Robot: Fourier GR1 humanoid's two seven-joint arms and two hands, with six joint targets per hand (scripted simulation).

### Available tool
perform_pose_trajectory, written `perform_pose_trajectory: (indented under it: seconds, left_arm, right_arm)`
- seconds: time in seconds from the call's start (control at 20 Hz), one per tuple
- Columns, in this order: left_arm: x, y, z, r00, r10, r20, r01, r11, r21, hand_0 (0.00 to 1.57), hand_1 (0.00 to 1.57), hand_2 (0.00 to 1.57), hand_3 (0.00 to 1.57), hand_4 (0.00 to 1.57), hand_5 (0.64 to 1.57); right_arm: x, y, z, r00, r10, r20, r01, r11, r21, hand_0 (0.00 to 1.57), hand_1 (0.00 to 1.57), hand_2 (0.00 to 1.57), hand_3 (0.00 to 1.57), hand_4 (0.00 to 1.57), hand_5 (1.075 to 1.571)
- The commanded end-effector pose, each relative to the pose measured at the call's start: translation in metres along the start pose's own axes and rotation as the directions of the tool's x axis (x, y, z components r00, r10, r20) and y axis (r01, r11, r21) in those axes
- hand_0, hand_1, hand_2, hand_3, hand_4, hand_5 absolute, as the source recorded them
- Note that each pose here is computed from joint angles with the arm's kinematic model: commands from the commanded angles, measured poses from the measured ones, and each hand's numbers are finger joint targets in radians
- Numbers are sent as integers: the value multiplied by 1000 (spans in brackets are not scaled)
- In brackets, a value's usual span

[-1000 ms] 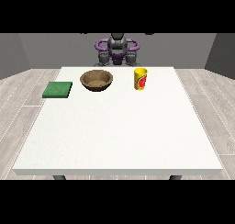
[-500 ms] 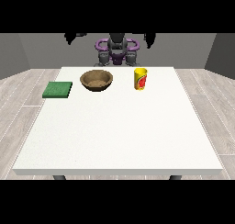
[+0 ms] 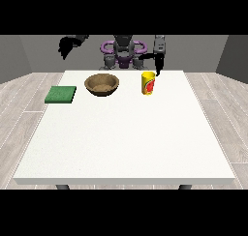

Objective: Pick the cup and pour the ball into the bowl, then pick the bowl and place it on the pad

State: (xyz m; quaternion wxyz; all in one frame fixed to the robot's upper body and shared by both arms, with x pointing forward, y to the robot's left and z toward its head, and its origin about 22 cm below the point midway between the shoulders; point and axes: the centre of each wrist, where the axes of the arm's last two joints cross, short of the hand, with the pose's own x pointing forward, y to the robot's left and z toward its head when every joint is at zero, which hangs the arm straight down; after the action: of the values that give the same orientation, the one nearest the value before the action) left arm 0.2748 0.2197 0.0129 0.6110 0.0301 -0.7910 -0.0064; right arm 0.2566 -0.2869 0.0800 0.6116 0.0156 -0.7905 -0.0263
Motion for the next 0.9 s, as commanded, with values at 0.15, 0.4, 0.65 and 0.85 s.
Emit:
perform_pose_trajectory:
  seconds: [0.15, 0.4, 0.65, 0.85]
  left_arm:
    - [-46, 24, -9, 1000, 6, -23, -6, 1000, -5, 0, 0, 0, 0, 0, 1441]
    - [-70, 16, -16, 998, -10, -59, 8, 999, -33, 0, 0, 0, 0, 169, 1422]
    - [-93, 5, -10, 996, 2, -87, 0, 1000, 21, 0, 0, 0, 0, 211, 1435]
    - [-111, 19, -4, 995, 3, -100, 5, 997, 75, 0, 0, 0, 0, 887, 1555]
  right_arm:
    - [-25, -21, 8, 1000, -4, -15, 3, 1000, -8, 0, 0, 0, 0, 667, 1560]
    - [-23, -40, -7, 999, -8, -42, 7, 1000, -26, 0, 0, 0, 0, 667, 1562]
    - [-17, -54, -7, 998, -3, -60, 5, 1000, 27, 0, 0, 0, 0, 673, 1563]
    - [-9, -38, -12, 999, 1, -41, 0, 1000, 27, 0, 0, 0, 0, 674, 1566]
